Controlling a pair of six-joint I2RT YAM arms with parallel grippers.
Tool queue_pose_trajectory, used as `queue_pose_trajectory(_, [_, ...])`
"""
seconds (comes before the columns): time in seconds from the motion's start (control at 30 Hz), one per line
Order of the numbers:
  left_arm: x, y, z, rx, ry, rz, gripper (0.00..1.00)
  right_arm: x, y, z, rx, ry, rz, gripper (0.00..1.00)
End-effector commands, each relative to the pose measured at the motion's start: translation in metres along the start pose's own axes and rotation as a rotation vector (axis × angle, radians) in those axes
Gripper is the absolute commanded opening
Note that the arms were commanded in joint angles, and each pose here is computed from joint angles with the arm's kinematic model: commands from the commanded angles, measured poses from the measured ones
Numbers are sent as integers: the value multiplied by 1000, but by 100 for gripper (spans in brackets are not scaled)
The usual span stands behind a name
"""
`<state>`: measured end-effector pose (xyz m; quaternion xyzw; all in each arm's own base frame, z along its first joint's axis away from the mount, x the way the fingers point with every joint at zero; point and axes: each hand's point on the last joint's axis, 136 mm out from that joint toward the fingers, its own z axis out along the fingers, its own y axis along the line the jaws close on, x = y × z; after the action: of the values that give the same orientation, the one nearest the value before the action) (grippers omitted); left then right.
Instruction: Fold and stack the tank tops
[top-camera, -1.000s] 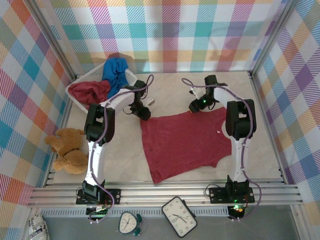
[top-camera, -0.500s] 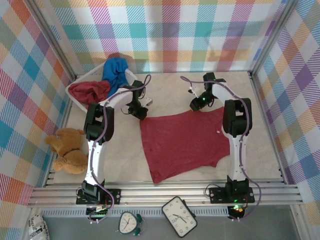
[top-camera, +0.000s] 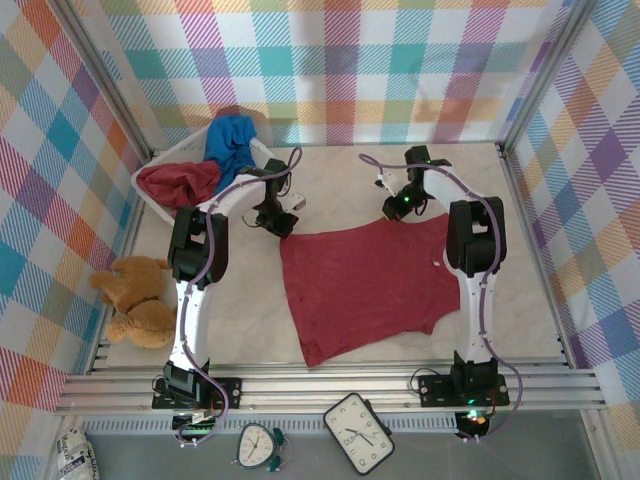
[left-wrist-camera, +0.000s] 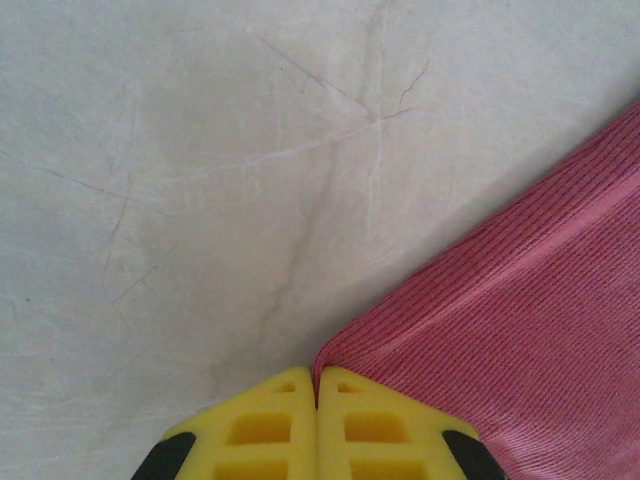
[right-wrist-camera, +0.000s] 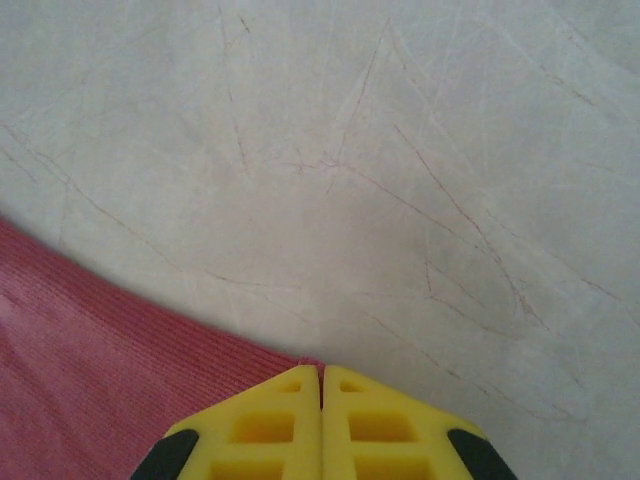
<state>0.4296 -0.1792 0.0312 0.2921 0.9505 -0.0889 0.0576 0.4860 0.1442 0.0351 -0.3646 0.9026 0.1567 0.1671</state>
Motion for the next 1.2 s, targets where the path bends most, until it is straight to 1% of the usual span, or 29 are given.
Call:
queue_pose_trajectory(0.0, [-5,-9,-30,9,-47,-11,0,-21,7,-27,22,-91,-29,7])
queue_pose_trajectory(0.13, [-3,-16,-38,1,-66,-12,0,-23,9,-38,35,-137,-21,7])
queue_pose_trajectory(0.37, [6,-37,-54,-4,-96,-4,0,-16,14,-52,63,-174,-16,7])
queue_pose_trajectory(0.57, [16,-59,-68,7,-119,10,0,-5,18,-62,98,-175,-18,7])
queue_pose_trajectory(0.7, [27,-70,-70,1,-110,16,0,1,21,-68,118,-171,-15,8])
queue_pose_trajectory(0.9, [40,-85,-76,12,-112,11,0,9,30,-75,129,-199,9,9])
queue_pose_trajectory(1.1, [55,-98,-67,32,-90,-2,0,33,43,-72,117,-181,58,10])
queue_pose_trajectory(1.17, [57,-100,-65,33,-95,-15,0,45,48,-66,104,-155,75,11])
